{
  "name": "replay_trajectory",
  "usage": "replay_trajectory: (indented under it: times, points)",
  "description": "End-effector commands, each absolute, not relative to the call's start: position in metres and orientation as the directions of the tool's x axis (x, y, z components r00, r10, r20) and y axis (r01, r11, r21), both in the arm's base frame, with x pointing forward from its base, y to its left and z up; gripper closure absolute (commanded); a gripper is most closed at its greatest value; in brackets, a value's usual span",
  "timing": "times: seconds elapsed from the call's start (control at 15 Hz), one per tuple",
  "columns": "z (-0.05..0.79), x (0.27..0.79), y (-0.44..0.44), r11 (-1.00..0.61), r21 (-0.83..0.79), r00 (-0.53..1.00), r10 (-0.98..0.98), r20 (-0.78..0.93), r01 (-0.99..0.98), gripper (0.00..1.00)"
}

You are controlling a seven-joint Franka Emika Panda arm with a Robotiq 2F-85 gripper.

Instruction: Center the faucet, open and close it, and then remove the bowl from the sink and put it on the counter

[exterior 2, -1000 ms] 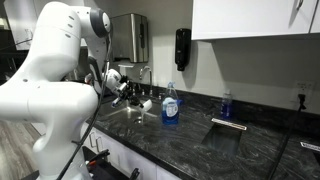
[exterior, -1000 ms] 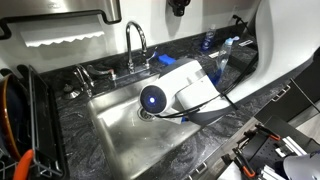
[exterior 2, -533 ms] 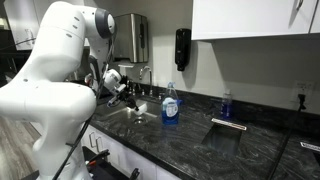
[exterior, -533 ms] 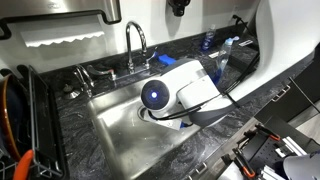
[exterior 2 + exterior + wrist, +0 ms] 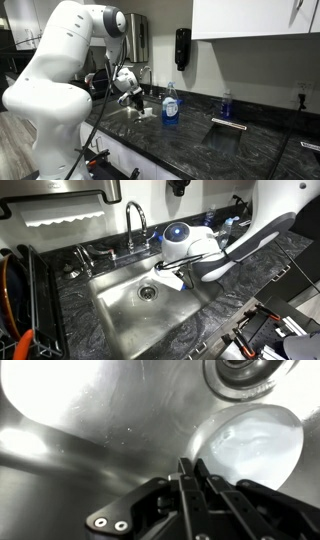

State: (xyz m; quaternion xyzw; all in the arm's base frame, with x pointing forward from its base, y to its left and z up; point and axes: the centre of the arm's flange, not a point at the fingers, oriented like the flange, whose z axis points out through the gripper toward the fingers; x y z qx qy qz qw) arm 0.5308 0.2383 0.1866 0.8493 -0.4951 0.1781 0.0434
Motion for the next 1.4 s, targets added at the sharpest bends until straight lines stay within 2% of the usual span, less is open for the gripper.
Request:
replay_trajectory:
  times: [0.0, 0.4, 0.93, 1.33]
  points:
    - [0.195, 0.543, 0.198, -0.444, -0.126, 0.418, -0.889, 0.185, -0.887, 0.98]
    - [0.225, 0.549, 0.159, -0.357, -0.130, 0.342, -0.932, 0.121, -0.925, 0.98]
    - [0.259, 0.555, 0.148, -0.283, -0.221, 0.240, -0.950, 0.200, -0.933, 0.98]
    - [0.270, 0.560, 0.128, -0.144, -0.274, 0.085, -0.973, 0.214, -0.951, 0.98]
